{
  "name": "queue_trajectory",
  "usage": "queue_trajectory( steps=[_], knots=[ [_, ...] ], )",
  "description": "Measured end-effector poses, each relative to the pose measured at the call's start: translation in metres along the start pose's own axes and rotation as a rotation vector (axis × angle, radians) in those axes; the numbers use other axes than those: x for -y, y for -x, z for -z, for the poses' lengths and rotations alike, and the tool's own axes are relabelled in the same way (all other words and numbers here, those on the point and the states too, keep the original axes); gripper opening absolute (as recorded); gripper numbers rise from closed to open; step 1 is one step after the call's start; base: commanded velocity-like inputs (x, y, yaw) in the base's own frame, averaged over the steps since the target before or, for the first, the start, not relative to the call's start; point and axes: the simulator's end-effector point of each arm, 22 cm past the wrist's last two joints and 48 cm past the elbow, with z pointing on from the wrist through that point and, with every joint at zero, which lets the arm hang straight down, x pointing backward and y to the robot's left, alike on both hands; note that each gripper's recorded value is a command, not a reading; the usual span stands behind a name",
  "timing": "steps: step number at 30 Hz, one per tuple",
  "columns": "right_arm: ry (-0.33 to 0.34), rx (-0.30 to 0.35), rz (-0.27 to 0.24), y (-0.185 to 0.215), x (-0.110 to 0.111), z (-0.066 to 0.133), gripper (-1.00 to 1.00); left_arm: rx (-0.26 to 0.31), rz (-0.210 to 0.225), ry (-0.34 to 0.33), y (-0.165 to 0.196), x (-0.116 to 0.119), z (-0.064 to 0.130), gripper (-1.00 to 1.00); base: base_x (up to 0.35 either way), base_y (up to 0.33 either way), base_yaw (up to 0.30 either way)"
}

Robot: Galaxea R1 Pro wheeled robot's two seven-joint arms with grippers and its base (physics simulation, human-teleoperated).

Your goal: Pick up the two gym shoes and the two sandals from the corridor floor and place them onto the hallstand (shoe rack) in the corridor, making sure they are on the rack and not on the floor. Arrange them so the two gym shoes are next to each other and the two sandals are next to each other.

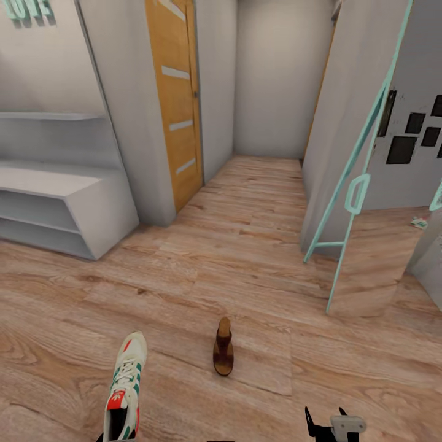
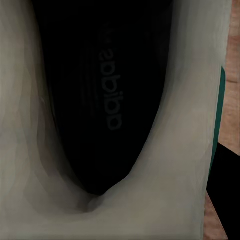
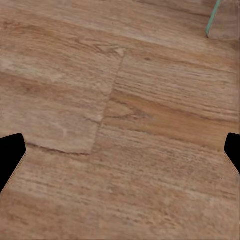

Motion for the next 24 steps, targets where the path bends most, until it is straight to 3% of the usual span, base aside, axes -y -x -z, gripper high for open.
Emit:
queue_trajectory(
  steps=[24],
  knots=[
    [-0.006,0.115,-0.012,0.058,0.003,0.001,1.00,0.114,0.010,0.001,0.054,0.000,-0.001,-1.00,0.000,0.000,0.000]
  ],
)
